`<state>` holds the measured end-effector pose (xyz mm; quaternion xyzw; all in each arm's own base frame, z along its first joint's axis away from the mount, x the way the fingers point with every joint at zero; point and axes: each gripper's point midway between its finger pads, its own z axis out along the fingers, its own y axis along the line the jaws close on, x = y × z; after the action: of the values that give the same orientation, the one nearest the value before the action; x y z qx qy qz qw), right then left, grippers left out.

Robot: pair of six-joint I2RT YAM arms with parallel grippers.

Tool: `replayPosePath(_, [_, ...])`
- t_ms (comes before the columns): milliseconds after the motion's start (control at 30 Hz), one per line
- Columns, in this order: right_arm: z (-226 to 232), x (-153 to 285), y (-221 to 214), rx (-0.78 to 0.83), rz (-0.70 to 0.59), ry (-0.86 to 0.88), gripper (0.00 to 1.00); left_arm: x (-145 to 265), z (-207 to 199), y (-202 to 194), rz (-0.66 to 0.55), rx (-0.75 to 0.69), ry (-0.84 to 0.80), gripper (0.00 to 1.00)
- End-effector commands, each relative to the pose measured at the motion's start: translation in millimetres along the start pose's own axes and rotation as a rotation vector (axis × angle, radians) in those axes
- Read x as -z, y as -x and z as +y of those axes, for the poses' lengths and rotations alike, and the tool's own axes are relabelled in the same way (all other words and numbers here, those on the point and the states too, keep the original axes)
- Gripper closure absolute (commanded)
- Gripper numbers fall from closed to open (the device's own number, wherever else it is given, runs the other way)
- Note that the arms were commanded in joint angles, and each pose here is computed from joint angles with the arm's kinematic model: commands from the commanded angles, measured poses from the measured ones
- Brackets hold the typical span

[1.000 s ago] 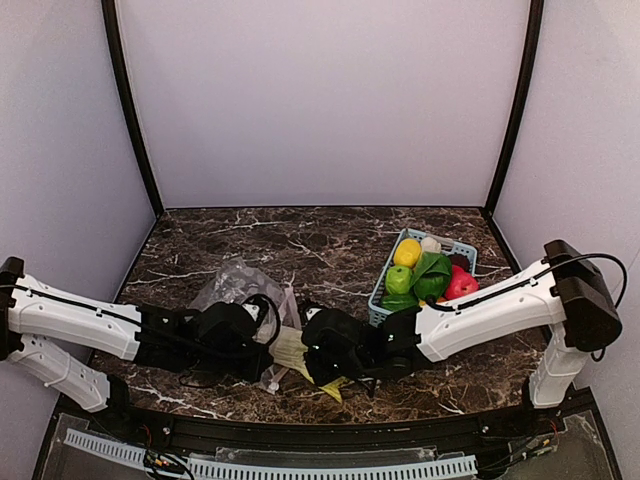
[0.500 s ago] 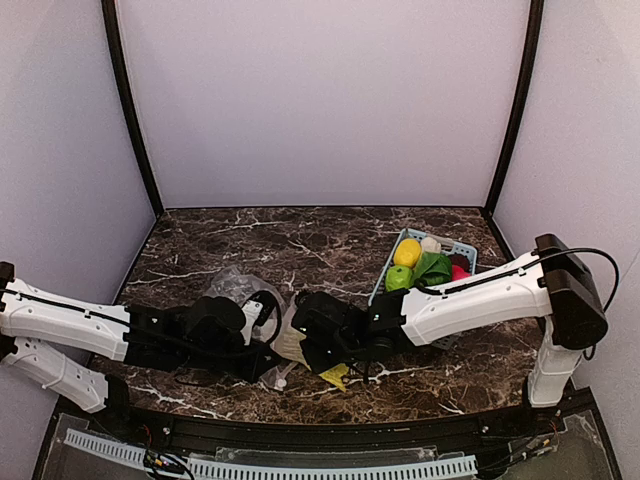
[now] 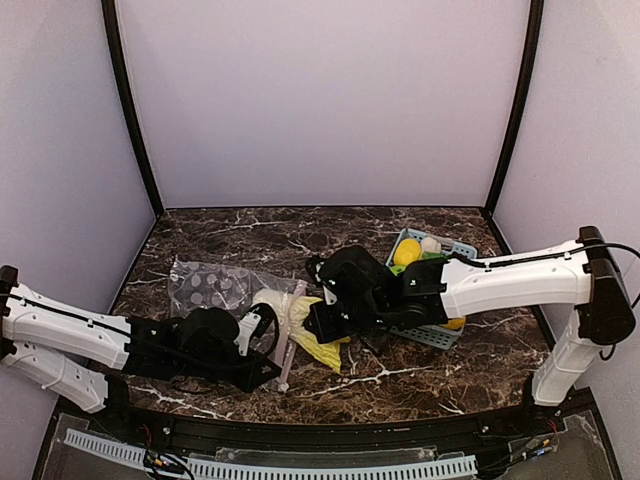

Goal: Place the food in the zip-top bag and seal the zipper
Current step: Adjust the fake vegetable in the zipper food storage bag.

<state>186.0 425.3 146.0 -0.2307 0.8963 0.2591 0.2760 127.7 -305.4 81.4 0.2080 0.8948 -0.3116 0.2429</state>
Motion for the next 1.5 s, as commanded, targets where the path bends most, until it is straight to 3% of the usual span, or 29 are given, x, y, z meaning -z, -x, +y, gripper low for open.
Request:
replayPosePath(0, [17,0,25,-0.088,-0.067,0.089,1.0,-2,-17,-11,0.056,-0.018,-0.104,0.99])
replayPosePath(333, [1,-42,-4,-0.168,0.017,0.016,1.0,6,-51,23,-0.04,-0.064,-0.204,0.99])
replayPosePath(567, [9,-40,-1,-0.176,0.03,0.053,1.0,15,-46,25,-0.081,-0.047,-0.2,0.99])
replayPosePath(767, [36,-26,9,0.012,0.006,0.19,1.0,19,-30,14,-0.083,-0.016,-0.177,0.99])
replayPosePath(1033, [46,-32,-31,0.327,0.113,0.223,1.0,34,-33,10,-0.068,-0.066,-0.222,0.99])
replayPosePath(1467, [29,-52,-48,0.364,0.177,0.12,1.0,35,-51,25,-0.03,-0.125,-0.296,0.99])
